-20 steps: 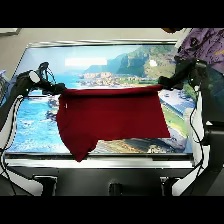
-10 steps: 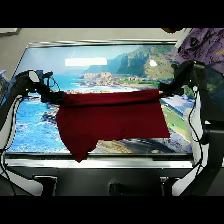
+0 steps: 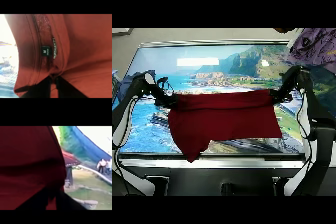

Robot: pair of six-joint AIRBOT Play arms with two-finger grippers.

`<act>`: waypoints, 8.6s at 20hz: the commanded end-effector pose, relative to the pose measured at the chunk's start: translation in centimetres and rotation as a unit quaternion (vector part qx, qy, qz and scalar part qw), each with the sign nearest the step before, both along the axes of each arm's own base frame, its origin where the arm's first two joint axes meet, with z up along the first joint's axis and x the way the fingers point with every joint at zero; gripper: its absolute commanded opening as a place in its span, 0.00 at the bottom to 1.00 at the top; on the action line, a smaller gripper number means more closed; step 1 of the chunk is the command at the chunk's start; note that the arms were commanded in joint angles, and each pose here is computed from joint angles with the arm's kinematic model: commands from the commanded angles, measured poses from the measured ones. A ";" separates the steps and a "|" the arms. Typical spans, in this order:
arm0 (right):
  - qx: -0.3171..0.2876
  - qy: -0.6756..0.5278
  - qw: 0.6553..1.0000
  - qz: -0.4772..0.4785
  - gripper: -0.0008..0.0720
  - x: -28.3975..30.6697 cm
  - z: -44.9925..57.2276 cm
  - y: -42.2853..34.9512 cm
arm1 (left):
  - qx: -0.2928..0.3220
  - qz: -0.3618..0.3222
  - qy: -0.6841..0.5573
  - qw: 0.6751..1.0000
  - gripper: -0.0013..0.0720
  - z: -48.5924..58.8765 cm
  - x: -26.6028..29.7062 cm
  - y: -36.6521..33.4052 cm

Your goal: Fold the clothes and pants, and hang the long-sleeved shirts on hangers.

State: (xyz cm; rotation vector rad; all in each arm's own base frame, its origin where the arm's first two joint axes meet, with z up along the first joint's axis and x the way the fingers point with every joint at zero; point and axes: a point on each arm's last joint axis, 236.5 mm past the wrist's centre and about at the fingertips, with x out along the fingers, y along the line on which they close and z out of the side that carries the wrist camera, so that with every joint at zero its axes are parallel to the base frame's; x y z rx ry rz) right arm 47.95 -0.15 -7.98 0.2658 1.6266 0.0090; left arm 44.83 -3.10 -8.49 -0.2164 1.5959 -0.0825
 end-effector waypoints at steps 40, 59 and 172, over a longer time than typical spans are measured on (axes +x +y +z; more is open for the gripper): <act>0.183 -0.050 0.957 -0.218 0.53 -13.4 5.8 -8.4 | -0.261 0.192 0.093 0.941 0.62 -1.1 -27.7 -12.0; 0.177 -0.046 0.959 -0.216 0.53 -13.6 5.6 -8.6 | -0.221 0.197 0.086 0.951 0.89 -2.2 -27.6 -12.4; 0.161 -0.098 0.978 -0.088 0.05 -4.9 5.5 -0.5 | -0.096 0.017 -0.204 0.974 0.05 13.7 2.7 -7.3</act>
